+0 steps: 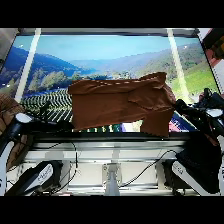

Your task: Fold the clothes and pants, and hang the long-sleeved shirts on hangers.

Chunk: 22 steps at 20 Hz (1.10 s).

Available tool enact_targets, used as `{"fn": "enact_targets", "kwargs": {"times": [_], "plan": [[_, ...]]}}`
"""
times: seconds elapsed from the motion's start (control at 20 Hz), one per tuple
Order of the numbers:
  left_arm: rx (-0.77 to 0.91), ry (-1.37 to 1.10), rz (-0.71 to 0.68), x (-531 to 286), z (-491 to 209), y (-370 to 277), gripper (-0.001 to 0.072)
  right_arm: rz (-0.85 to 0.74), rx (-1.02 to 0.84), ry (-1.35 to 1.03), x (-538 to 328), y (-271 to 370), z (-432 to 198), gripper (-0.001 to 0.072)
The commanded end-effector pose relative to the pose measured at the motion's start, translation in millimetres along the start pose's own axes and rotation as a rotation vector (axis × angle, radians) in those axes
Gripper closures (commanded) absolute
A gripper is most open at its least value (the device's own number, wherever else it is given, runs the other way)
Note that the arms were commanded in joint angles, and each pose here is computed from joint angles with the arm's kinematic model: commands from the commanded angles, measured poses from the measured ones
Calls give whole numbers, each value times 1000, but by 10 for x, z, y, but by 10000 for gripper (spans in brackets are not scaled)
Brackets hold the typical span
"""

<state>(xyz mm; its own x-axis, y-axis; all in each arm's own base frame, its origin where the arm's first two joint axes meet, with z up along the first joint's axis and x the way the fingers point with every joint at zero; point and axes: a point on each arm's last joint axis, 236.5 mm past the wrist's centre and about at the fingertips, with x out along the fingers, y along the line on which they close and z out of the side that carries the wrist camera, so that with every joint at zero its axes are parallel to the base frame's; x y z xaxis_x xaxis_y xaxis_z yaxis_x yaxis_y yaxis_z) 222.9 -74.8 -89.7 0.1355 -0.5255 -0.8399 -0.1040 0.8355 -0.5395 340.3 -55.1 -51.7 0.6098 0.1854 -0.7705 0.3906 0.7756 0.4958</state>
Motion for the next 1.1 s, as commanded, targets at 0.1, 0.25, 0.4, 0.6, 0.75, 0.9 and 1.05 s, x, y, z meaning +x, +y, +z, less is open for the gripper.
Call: {"fn": "enact_targets", "kwargs": {"times": [0.1,0.25,0.4,0.6,0.75,0.9,1.05], "plan": [[17,-36,-11,127,30,-73,58,5,0,9,-4,15,-22,699],[53,-45,6,201,63,-107,58,6,0,11,-4,17,-27,699],[56,-31,27,329,72,-61,58,9,0,17,-4,23,-41,699],[-10,6,-11,468,33,-91,148,10,0,20,-4,26,-49,699],[40,15,-26,498,11,-156,353,10,0,20,-4,26,-49,699],[43,10,-24,495,25,-154,577,10,0,21,-4,27,-52,699],[44,-6,-28,477,82,-178,681,23,-7,44,-16,64,-95,698]]}}
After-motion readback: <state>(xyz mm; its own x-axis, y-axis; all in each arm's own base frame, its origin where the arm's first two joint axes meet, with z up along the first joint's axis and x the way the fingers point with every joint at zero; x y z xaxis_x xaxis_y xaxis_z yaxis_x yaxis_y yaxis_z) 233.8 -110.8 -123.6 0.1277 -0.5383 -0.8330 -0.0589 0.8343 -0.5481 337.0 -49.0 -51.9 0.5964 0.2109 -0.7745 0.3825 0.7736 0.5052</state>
